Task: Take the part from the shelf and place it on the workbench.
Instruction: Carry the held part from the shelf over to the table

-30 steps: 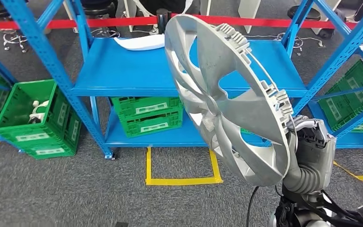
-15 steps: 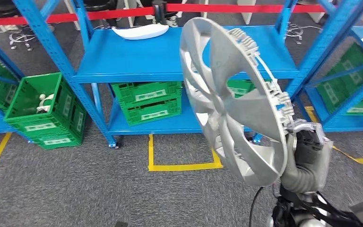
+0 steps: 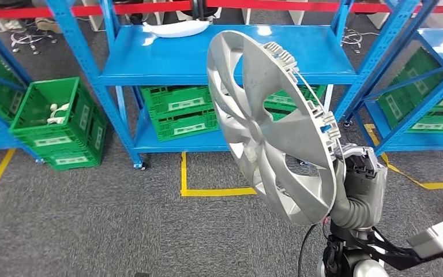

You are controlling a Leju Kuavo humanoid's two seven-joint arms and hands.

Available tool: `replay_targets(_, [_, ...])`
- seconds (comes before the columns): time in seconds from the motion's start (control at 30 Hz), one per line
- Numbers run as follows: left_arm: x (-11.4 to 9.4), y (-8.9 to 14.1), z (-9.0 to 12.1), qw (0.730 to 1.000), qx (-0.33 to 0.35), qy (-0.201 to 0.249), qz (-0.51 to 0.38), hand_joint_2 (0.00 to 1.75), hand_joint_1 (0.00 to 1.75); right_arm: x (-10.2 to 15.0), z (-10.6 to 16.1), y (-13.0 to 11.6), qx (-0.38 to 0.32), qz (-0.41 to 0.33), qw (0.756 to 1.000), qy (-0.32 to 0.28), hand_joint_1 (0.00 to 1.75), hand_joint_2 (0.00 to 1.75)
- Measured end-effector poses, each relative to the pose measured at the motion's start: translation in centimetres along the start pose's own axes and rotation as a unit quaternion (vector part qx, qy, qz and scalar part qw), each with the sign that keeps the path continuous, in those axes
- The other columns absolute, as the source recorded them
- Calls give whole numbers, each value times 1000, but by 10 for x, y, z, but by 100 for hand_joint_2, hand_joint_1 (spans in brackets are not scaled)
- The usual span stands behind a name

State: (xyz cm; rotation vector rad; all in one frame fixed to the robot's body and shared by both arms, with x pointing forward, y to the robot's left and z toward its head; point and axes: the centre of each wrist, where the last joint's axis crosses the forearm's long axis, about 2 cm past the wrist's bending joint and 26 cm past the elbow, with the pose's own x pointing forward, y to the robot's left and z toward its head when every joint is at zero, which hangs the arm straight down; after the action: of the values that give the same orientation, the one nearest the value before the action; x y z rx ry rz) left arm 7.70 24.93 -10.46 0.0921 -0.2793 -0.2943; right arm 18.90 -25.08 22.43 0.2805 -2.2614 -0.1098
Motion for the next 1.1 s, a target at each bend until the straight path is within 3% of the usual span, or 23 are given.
replay_targets(1.1, [-4, 6, -1, 1000, 5, 7, -1, 175, 0, -5, 2, 1, 1, 10, 1000, 6, 175, 175])
